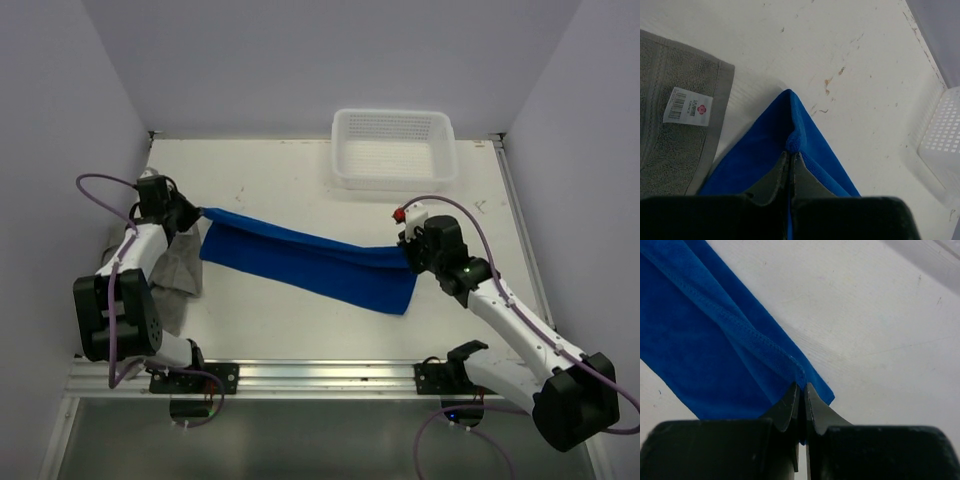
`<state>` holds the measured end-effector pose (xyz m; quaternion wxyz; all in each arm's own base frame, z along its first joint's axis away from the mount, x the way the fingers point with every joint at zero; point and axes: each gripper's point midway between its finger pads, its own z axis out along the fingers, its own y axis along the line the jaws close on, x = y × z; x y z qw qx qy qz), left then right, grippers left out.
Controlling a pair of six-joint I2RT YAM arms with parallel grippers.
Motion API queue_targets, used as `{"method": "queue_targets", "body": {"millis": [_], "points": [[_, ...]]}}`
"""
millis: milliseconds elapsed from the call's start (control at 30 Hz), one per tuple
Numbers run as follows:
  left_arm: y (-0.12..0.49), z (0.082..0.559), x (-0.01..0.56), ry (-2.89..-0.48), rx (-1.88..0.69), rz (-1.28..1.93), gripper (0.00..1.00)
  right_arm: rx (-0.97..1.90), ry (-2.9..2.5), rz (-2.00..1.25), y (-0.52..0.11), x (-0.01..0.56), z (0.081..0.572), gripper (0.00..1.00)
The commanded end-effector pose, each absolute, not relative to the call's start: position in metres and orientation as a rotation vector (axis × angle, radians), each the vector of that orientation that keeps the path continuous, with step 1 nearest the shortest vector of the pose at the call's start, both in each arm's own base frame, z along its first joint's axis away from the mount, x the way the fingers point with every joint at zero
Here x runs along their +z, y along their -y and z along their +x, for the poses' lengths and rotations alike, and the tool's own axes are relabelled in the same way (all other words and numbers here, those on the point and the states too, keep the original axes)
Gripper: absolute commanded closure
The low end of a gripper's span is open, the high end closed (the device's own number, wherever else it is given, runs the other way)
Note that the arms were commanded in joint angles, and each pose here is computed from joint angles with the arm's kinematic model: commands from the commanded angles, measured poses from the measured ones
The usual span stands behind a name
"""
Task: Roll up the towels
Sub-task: Fold the towel
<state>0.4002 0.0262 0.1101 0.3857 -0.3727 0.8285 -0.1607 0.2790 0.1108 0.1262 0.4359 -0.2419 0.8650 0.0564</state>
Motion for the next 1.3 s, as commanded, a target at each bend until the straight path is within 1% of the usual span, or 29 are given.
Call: {"method": "queue_targets", "body": {"millis": [0, 333, 800, 900, 1067, 1267], "points": [[-0.032, 0.393, 0.118, -2.086, -0.397, -0.911, 1.0, 0.088, -2.185, -0.625, -0.104, 0.119, 0.271, 0.96], [-0.033, 0.373, 0.106, -2.121, -0.371, -0.908, 1.0, 0.094, -2.196, -0.667, -0.11, 0.115, 0.259, 0.96], [-0.029, 0.352, 0.085, -2.164, -0.355, -0.903, 1.0, 0.072, -2.247, -0.752, -0.118, 0.102, 0.244, 0.91], [-0.028, 0.349, 0.082, -2.17, -0.354, -0.901, 1.0, 0.079, -2.255, -0.761, -0.121, 0.1, 0.241, 0.89], [-0.028, 0.347, 0.081, -2.173, -0.352, -0.903, 1.0, 0.1, -2.26, -0.782, -0.125, 0.101, 0.234, 0.82], [-0.028, 0.349, 0.086, -2.164, -0.354, -0.899, 1.0, 0.13, -2.239, -0.759, -0.128, 0.106, 0.232, 0.85]]}}
